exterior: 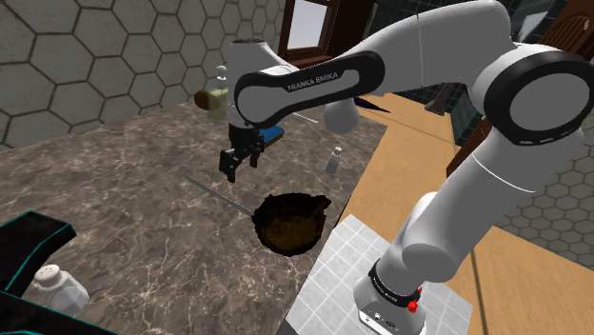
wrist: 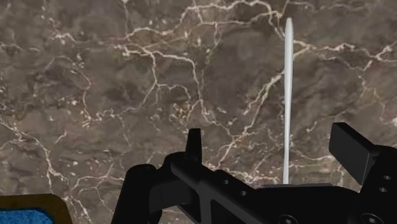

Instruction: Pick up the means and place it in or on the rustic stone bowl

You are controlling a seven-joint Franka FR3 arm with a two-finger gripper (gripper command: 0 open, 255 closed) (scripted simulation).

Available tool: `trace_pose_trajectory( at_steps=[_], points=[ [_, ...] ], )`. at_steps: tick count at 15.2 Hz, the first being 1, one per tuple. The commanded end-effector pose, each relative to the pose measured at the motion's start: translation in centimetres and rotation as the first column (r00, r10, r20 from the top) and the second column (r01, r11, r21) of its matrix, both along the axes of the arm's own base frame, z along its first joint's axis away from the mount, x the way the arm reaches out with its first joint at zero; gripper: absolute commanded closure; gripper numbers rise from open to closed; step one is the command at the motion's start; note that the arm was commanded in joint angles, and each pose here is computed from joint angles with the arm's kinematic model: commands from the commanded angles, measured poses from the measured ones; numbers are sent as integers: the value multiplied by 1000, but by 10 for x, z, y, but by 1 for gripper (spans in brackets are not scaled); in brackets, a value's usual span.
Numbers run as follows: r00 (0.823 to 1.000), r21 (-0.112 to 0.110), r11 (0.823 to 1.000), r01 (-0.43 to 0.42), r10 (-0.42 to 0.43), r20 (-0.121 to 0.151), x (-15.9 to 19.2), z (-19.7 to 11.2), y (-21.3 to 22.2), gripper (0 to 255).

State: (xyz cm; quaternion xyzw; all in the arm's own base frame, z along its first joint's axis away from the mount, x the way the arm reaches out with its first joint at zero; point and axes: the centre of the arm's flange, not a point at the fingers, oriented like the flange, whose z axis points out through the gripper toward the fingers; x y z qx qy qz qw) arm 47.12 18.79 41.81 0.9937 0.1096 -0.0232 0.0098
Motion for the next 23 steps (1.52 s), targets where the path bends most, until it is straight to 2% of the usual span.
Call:
trace_pose_trajectory(
  at_steps=[1, 4, 11, 19, 20, 23],
  points=[
    [1000, 8, 1000, -18, 18, -3, 9, -14, 21, 0],
    [999, 16, 999, -41, 41, -8, 21, -30, 46, 0],
    [999, 16, 999, -41, 41, -8, 19, -67, 45, 0],
    [999, 16, 999, -41, 41, -8, 19, -70, 45, 0],
    [999, 16, 999, -41, 41, -8, 19, -70, 45, 255],
    [999, 16, 999, -41, 41, -8, 19, -70, 45, 255]
  ],
)
